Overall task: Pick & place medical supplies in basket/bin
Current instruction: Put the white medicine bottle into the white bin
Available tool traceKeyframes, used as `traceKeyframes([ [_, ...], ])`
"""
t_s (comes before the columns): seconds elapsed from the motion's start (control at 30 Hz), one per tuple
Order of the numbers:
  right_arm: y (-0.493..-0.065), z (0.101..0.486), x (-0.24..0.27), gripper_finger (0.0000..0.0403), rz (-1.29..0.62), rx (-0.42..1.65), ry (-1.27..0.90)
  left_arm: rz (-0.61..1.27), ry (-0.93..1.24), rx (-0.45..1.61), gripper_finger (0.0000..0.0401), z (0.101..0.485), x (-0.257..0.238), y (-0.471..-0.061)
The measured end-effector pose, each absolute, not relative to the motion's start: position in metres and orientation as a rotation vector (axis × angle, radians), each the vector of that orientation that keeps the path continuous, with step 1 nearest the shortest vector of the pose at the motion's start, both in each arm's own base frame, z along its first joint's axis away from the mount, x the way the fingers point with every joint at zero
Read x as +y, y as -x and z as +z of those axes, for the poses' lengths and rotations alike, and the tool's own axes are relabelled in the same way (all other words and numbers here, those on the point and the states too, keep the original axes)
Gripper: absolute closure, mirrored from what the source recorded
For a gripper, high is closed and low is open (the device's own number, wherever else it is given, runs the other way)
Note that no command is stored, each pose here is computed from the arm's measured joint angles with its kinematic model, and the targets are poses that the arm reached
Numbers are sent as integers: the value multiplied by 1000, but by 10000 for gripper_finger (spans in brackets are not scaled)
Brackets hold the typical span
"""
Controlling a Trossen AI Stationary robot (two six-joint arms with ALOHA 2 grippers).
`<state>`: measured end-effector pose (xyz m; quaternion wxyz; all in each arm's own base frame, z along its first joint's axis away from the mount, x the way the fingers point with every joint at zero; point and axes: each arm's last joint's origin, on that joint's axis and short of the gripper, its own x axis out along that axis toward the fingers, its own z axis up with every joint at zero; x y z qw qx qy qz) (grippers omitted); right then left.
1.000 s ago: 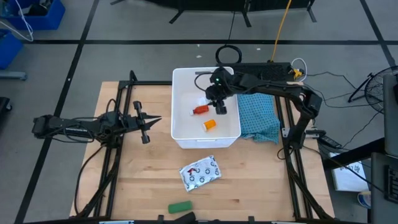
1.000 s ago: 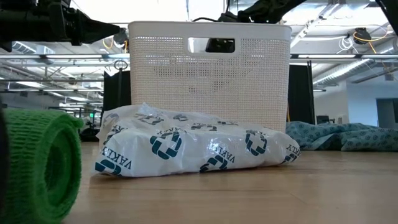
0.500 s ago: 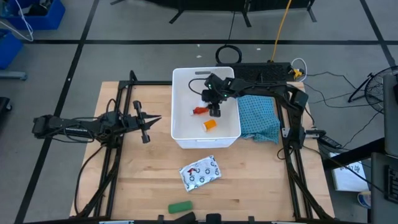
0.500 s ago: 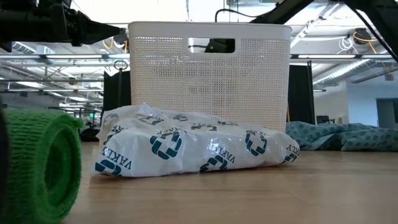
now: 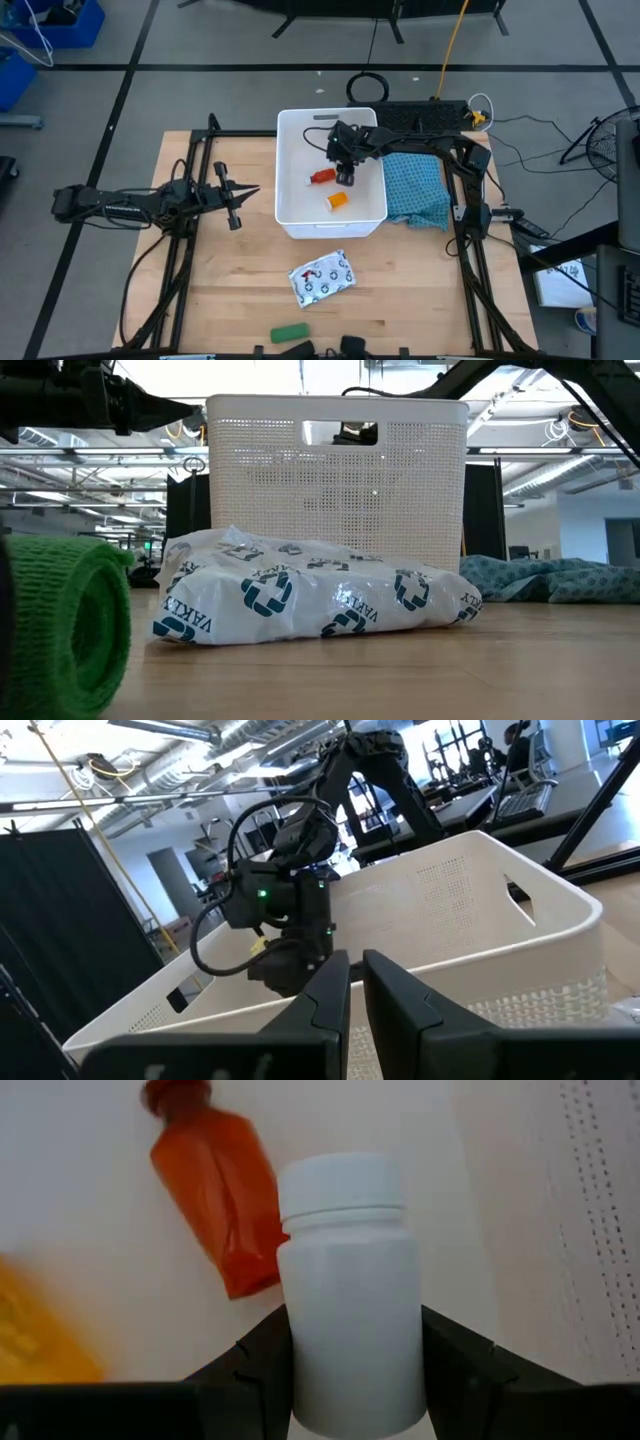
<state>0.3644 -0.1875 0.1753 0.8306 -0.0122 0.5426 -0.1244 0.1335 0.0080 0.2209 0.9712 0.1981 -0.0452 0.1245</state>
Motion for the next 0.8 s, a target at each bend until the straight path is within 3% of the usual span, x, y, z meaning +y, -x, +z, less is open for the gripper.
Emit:
traceKeyframes([
  [0.2,-368,172,-190,245,-250,1096,-20,253,-399,-96,364,221,8,-133],
  [0.57,-372,140,-191,242,-174,1178,-5,258,-399,-94,364,221,8,-133],
  [0.8,-373,146,-191,187,-181,1142,19,260,-399,-92,364,221,8,-133],
])
